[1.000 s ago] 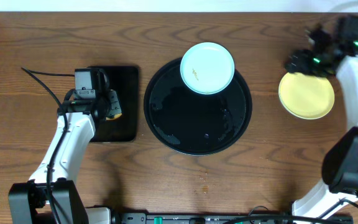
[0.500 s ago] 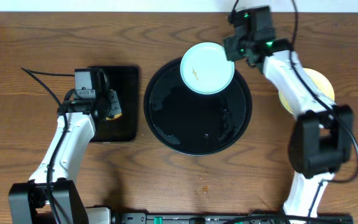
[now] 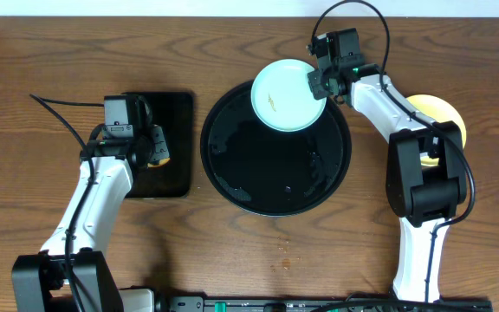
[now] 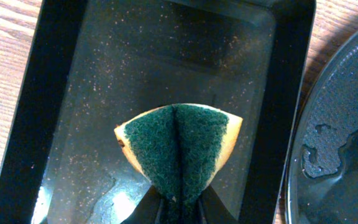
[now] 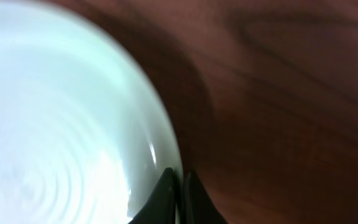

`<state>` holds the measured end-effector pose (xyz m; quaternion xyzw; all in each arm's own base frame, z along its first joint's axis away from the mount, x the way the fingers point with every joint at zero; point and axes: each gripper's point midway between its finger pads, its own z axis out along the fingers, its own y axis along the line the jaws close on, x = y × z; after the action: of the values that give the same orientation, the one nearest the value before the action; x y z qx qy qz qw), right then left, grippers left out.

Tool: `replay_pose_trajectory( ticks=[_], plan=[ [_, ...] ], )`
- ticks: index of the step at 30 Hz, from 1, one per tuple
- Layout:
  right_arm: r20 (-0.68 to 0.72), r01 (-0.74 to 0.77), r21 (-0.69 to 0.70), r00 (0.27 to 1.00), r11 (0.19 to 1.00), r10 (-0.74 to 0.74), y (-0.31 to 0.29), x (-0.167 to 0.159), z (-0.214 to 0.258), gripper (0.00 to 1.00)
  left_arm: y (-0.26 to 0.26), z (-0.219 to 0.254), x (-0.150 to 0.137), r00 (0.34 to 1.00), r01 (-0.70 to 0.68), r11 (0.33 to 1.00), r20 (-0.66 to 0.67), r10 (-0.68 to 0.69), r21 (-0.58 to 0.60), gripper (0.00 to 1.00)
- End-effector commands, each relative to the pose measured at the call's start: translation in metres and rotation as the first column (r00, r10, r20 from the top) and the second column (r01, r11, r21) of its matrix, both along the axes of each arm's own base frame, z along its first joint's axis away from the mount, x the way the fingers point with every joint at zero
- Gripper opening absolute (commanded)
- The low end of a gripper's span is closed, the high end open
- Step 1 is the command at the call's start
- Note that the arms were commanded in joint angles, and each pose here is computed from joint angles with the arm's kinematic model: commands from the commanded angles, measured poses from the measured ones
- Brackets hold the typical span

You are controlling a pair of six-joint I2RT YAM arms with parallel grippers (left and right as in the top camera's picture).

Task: Clean dirty plates on tray and stack at the side
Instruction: 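Move the right gripper to the remaining green plate on the round tray, then grasp the green plate rim with the right gripper and tilt it up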

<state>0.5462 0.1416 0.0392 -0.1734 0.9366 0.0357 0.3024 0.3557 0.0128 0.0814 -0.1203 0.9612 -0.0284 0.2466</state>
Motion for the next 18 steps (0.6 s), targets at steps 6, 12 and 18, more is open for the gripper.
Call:
replay_pose_trajectory(
  ticks=[6,12,18],
  plan=[
    [-0.101,0.075,0.012,0.992,0.997,-0.073,-0.009,-0.027,0.017,0.01,0.002,0.001,0.002,1.000,-0.011,1.000,0.001,0.011,0.002,0.13],
    [-0.268,0.193,0.020,0.946,0.981,-0.181,-0.014,-0.083,0.048,0.01,0.002,0.001,0.002,1.000,-0.011,1.000,0.001,0.011,0.002,0.13],
    [-0.470,0.210,-0.074,0.855,0.975,-0.220,-0.011,-0.145,0.035,0.01,0.002,0.001,0.002,1.000,-0.011,1.000,0.001,0.011,0.002,0.12]
  ],
)
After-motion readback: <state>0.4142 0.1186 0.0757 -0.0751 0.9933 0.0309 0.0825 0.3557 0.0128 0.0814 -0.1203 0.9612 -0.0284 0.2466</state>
